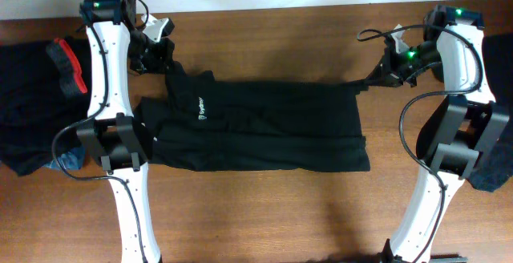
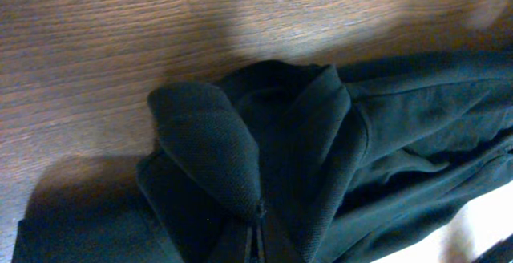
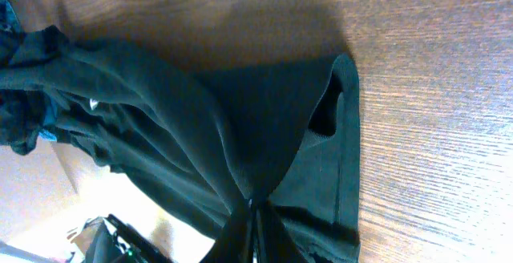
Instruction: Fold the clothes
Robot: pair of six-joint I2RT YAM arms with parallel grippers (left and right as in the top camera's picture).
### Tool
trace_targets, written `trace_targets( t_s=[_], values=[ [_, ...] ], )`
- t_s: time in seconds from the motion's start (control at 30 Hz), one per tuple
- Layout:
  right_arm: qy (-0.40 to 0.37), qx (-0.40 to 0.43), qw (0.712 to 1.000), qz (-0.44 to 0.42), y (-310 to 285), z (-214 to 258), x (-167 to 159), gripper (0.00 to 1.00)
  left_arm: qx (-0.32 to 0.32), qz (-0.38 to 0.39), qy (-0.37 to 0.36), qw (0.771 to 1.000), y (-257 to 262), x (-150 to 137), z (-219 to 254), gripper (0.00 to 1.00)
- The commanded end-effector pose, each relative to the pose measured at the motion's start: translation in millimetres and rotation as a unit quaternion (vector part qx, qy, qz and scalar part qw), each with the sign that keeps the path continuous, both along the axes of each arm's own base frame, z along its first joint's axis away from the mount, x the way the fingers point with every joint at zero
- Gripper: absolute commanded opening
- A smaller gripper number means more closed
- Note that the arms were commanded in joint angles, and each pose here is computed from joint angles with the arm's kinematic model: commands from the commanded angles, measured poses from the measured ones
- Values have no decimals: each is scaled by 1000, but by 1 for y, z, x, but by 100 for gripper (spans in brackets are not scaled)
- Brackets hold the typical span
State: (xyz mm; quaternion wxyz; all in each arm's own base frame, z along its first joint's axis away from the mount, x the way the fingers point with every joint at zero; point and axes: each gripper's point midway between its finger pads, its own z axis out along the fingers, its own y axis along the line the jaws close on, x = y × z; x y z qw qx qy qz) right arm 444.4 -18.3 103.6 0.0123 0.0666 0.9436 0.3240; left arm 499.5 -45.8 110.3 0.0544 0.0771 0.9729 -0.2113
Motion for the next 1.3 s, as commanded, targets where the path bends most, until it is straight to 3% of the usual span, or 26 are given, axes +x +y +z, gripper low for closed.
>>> trace_targets(
  t_s=[0.0,0.3,0.6,0.8,1.27],
  values=[
    [-39,1,999,13,3,27,2,4,40,28,-25,999,14,1,27,0],
    [-12,-23,1000,17,-3,22,-9,4,40,51,-20,998,14,-20,59,0],
    [21,-41,998,41,-6,19,-28,4,60,30,124,990,11,-76,0,0],
    [56,-79,994,52,-17,13,-43,4,69,3,177,982,10,-101,-25,0],
    [132,-110,981,95,-8,-20,-75,4,135,15,197,971,32,-109,-35,1]
  ],
)
